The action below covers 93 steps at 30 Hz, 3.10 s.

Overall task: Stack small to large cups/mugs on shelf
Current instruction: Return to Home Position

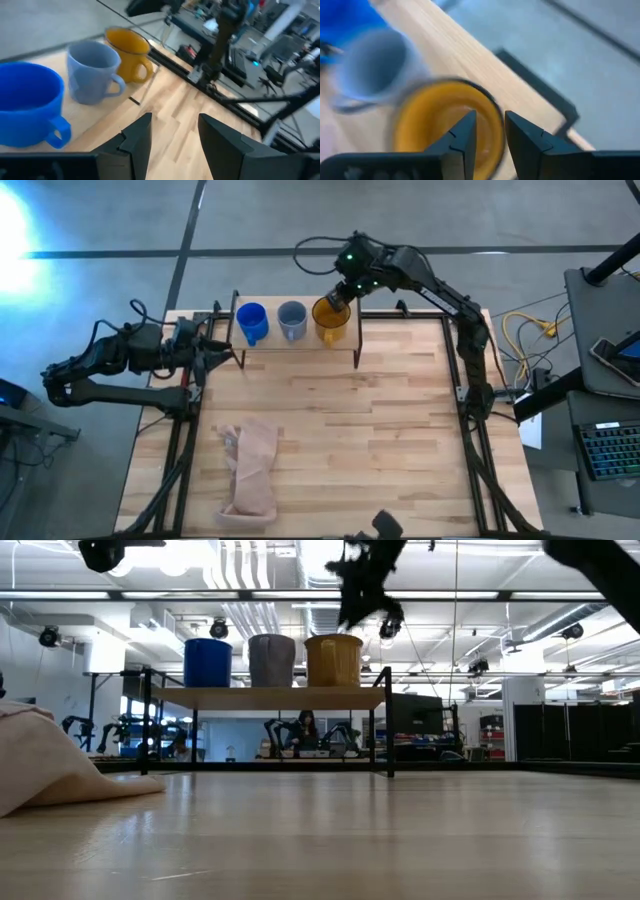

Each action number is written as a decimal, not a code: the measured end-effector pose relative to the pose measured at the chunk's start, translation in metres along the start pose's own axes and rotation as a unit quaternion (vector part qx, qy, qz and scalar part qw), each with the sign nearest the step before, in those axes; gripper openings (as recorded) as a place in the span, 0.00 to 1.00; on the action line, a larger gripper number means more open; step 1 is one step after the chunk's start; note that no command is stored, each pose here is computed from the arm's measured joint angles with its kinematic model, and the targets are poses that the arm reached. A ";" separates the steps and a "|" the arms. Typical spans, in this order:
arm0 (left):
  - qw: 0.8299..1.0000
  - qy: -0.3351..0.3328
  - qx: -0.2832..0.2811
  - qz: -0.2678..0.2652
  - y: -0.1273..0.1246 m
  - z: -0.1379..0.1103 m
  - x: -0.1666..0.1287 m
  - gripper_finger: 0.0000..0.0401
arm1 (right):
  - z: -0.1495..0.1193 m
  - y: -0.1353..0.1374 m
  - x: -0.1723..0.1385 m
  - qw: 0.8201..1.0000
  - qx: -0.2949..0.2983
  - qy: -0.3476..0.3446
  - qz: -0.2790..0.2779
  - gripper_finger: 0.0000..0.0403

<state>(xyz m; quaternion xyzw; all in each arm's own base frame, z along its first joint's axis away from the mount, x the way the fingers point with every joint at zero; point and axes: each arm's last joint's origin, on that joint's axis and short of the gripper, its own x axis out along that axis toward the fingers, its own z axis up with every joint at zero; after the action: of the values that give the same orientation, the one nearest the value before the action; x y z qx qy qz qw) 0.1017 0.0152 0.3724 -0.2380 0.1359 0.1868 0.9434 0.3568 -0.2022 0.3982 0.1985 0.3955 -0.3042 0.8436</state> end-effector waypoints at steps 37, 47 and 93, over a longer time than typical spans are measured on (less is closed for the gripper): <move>0.911 -0.263 0.079 -0.308 0.039 -0.081 -0.024 0.36 | -0.128 0.169 -0.067 0.893 -0.120 -0.198 0.386 0.17; 0.922 -0.190 0.092 -0.324 0.044 -0.106 0.003 0.36 | -0.190 0.107 -0.080 0.852 -0.086 -0.307 0.414 0.19; 0.954 -0.146 0.014 -0.260 0.070 -0.169 0.060 0.36 | -0.358 -0.011 -0.012 0.819 0.027 -0.394 0.416 0.17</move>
<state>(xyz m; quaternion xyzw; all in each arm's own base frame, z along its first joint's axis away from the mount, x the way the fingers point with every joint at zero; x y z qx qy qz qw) 0.0979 0.0052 0.1805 -0.2222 -0.0672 -0.0339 0.9721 0.1478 0.0003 0.1890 0.2302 -0.0991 0.0130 0.9680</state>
